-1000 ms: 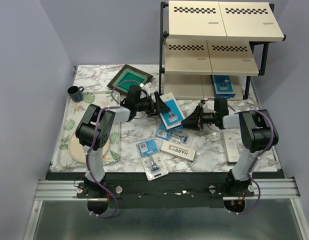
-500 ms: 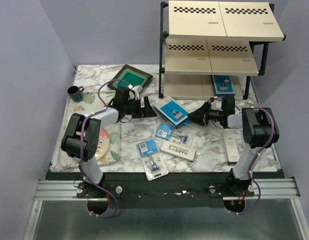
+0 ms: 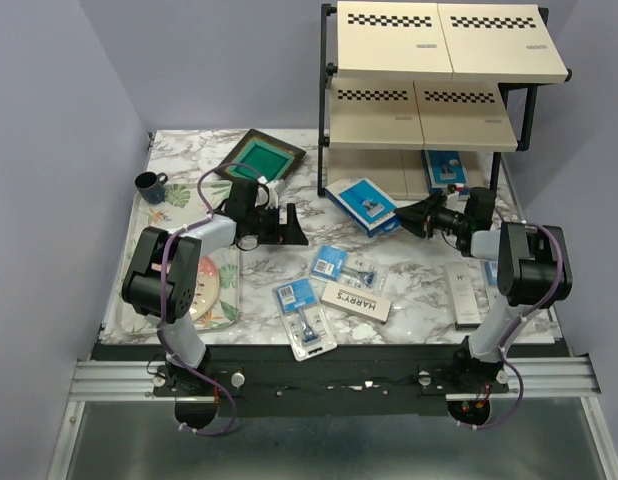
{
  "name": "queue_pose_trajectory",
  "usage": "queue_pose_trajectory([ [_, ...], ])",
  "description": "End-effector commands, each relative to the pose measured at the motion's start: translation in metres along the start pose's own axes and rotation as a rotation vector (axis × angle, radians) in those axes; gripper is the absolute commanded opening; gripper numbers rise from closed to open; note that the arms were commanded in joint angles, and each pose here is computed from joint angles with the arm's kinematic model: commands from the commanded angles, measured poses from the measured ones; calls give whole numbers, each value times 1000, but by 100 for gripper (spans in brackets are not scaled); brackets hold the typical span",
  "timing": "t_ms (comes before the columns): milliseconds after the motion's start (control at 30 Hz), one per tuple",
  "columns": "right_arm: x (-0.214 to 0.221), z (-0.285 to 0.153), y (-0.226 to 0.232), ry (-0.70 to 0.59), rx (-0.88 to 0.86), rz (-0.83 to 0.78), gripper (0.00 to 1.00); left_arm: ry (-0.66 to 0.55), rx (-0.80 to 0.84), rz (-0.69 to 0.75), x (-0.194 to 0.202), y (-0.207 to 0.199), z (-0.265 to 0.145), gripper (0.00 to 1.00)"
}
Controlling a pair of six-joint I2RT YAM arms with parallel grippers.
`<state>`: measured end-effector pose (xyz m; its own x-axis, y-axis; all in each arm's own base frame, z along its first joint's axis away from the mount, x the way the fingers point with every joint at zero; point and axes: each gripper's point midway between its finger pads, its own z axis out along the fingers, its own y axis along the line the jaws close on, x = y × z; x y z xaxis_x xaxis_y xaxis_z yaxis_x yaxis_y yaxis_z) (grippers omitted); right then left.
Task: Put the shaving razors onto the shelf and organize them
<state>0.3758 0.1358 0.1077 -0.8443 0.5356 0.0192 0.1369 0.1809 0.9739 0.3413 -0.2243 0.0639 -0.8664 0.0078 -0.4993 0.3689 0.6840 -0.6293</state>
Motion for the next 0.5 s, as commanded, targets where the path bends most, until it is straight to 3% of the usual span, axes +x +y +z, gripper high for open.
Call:
queue_pose_trajectory([
  [0, -17, -9, 32, -96, -66, -71, 11, -7, -27, 87, -13, -5, -5, 97],
  [167, -45, -8, 19, -243, 58, -41, 13, -2, -39, 115, -16, -9, -2, 97],
  [467, -88, 5, -7, -373, 117, 86, 15, 26, -48, 163, -12, -16, 5, 98],
])
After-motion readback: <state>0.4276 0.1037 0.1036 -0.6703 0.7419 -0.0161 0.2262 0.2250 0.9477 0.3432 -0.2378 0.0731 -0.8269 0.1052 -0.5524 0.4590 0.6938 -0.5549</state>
